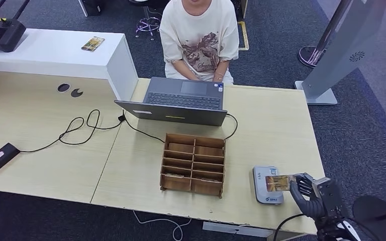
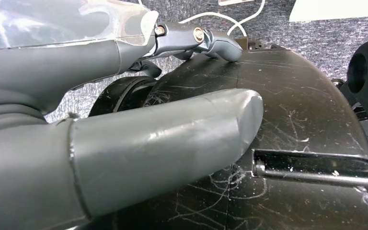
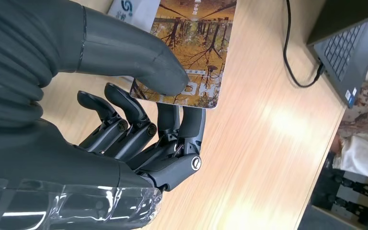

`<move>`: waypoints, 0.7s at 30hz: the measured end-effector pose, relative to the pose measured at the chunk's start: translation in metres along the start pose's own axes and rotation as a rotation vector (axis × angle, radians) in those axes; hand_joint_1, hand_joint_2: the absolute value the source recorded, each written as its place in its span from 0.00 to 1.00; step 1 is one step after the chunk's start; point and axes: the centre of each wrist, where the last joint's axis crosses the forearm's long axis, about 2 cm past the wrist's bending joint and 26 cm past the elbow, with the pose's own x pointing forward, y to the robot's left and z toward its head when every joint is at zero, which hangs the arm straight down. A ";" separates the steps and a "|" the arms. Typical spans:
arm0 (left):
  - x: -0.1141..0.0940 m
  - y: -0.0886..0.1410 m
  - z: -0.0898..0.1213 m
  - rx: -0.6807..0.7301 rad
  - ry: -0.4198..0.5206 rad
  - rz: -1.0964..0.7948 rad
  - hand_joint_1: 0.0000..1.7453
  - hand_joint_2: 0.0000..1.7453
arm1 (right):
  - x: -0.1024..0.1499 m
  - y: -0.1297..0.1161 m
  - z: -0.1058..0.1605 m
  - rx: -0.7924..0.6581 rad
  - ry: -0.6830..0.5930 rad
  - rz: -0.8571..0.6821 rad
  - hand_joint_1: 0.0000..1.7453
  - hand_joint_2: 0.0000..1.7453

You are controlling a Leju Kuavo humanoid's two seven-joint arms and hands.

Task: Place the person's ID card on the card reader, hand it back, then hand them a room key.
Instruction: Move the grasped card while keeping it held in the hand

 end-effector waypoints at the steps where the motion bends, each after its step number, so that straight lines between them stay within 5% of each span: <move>1: 0.000 0.000 0.000 0.000 0.000 0.000 0.00 0.00 | 0.000 -0.003 0.000 -0.005 0.006 0.006 1.00 1.00; 21: 0.000 0.000 0.000 -0.003 0.001 0.000 0.00 0.00 | -0.009 -0.029 -0.007 -0.024 0.096 0.052 1.00 1.00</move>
